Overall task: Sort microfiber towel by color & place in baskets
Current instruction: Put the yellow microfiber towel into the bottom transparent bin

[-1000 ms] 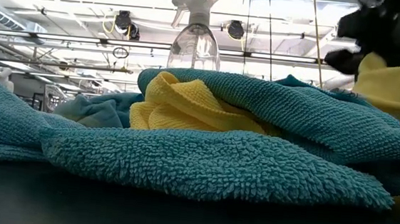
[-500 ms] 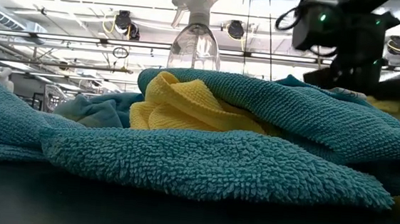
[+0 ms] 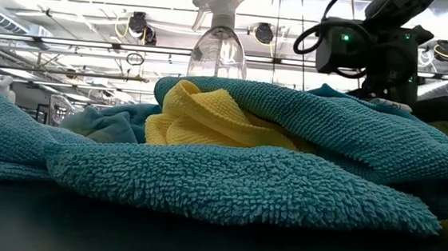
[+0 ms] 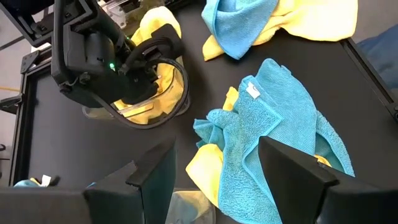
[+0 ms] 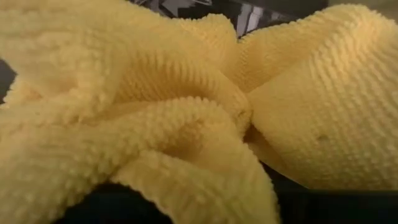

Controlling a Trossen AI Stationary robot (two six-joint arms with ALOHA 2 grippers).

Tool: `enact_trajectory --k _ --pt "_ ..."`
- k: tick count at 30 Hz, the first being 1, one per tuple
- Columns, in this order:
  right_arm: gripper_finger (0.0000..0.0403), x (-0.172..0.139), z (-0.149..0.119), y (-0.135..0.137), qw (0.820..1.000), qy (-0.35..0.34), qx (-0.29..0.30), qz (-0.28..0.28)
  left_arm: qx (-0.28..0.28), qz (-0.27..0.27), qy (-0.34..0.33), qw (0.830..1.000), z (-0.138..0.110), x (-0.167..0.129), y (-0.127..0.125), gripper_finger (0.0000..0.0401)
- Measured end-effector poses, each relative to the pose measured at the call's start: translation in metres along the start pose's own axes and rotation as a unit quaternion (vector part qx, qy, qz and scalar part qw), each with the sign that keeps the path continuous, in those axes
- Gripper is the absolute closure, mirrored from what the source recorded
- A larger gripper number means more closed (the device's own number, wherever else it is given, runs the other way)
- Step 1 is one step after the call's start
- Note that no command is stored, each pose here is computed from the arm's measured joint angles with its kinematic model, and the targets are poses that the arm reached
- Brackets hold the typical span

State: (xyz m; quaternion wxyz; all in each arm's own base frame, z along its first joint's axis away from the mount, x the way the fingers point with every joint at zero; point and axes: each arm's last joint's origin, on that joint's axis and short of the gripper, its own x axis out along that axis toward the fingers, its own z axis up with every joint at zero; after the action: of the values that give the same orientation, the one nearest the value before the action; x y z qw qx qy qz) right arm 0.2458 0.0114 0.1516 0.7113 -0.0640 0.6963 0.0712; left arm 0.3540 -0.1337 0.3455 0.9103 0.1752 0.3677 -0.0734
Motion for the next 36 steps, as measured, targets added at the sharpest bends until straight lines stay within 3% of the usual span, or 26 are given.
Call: enact_trajectory --k 9,22,36 --pt "0.0318 -0.015 0.004 -0.001 1.0 0.001 0.0 -0.01 0.0 0.0 0.0 1.0 0.0 0.0 0.0 0.017" --pt "0.0206 -0.072 0.025 -0.003 1.0 -0.009 0.027 -0.007 0.0 0.0 0.0 1.0 0.0 0.0 0.0 0.017" --pt "0.0186 -0.145 0.034 -0.005 0.998 -0.033 0.028 -0.037 0.0 0.0 0.0 1.0 0.0 0.0 0.0 0.017"
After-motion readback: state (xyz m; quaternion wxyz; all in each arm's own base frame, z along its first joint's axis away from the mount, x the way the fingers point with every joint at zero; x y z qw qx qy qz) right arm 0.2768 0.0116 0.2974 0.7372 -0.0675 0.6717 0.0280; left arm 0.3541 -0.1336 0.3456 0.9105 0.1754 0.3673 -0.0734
